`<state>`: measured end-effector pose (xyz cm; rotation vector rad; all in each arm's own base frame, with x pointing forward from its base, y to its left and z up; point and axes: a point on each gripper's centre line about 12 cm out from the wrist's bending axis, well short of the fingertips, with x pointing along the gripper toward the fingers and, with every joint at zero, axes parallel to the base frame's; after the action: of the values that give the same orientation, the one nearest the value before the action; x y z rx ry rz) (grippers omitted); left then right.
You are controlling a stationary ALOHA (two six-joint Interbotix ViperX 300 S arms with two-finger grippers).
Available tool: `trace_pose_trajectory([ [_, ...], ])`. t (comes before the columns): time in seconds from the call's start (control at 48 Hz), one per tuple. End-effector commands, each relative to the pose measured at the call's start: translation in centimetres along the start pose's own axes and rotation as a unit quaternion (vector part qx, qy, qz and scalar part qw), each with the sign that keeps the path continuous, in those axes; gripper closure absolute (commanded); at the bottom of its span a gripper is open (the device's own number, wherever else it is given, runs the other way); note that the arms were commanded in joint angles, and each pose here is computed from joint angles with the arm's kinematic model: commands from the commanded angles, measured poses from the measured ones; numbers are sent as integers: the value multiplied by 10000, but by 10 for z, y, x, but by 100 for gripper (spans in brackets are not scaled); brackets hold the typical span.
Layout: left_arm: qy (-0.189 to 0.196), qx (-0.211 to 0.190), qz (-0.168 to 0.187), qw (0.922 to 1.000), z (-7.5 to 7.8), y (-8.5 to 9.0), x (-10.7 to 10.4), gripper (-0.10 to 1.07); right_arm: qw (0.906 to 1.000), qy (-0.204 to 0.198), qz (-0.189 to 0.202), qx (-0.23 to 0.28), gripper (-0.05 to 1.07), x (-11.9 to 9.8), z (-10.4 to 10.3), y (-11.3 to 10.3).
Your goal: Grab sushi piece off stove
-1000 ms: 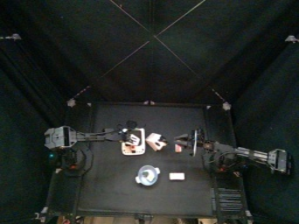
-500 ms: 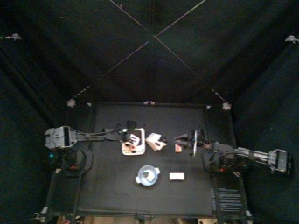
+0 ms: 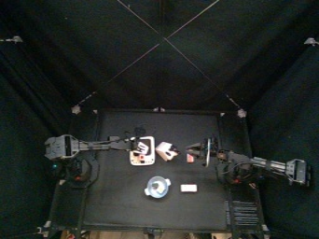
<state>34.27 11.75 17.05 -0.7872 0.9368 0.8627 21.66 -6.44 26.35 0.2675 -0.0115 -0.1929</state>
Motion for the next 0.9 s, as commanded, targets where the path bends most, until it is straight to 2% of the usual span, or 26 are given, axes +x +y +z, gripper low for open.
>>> trace_pose_trajectory([
  [0.0, -164, -17, -139, 9998, 8, -3, -12, 25, 10000, -65, -2, 7, 34, 1, 4, 0],
  [0.229, -164, 25, -126, 9998, 7, -2, -11, 25, 10000, -72, 0, 6, 34, 1, 4, 0],
  [0.312, -200, 173, -75, 9996, 6, -1, -11, 23, 10000, -62, 1, 0, 34, 1, 4, 0],
  [0.458, -425, 966, 26, 9944, 9, 3, -17, 16, 10000, -62, 1, 0, 34, 1, 4, 0],
  [0.604, -453, 1457, -26, 9883, 8, 3, -24, 5, 10000, -62, 1, 0, 34, 1, 4, 0],
  [0.688, -399, 1825, -13, 9824, 5, 6, -24, 1, 10000, -65, -1, 15, 34, 1, 4, 0],
  [0.875, -142, 2477, -58, 9687, -8, 12, -20, 1, 10000, -67, -9, 15, 34, 1, 4, -1],
])
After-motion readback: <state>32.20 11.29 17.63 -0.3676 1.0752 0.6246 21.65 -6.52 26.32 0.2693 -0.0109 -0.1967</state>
